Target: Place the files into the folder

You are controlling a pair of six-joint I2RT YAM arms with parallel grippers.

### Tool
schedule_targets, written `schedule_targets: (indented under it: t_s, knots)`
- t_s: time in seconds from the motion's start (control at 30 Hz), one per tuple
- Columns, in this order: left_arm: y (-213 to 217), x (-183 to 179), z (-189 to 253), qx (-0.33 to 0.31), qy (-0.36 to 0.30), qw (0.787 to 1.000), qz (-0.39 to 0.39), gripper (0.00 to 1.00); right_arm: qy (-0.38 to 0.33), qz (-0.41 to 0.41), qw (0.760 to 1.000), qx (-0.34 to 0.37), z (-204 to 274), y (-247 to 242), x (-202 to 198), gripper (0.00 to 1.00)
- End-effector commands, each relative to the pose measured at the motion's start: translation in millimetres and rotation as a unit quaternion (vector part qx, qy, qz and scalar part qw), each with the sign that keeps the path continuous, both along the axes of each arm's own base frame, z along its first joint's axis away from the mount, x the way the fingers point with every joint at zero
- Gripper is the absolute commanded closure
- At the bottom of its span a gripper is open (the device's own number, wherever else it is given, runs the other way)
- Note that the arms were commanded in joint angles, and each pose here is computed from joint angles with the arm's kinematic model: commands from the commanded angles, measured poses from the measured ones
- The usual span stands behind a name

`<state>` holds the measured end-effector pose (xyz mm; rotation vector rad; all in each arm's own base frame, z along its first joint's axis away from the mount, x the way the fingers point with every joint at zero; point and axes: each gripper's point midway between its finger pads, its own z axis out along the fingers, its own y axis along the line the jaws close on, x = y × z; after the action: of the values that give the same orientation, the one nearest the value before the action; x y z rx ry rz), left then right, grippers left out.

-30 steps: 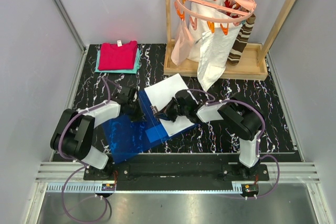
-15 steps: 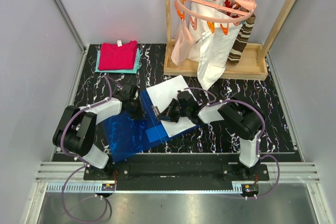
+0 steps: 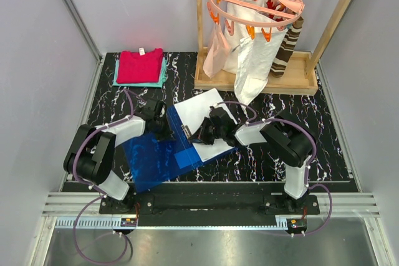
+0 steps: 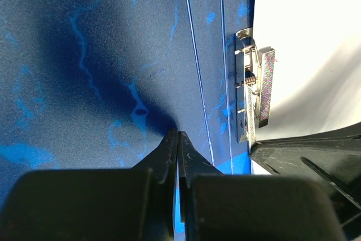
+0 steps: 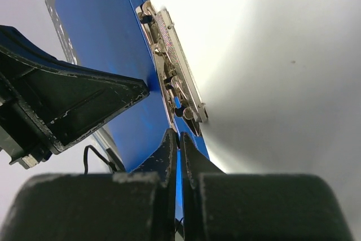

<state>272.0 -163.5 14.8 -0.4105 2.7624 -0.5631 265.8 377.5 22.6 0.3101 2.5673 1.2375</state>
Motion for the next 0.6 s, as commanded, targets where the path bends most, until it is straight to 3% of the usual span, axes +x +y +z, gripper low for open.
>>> schedule_targets:
  t_s: [0.0,0.57]
  knots:
    - [37.4,-29.8,-41.6,0.096,0.062,0.993,0.011,1.00,0.057,-0.026,0.982,-0.179,-91.0,-67.3,-20.6,1.00]
    - [35.4,-30.8,-44.8,0.090,0.065,0.994,0.010,1.00,0.059,-0.032,0.964,-0.258,-127.6,-102.5,-33.6,1.00]
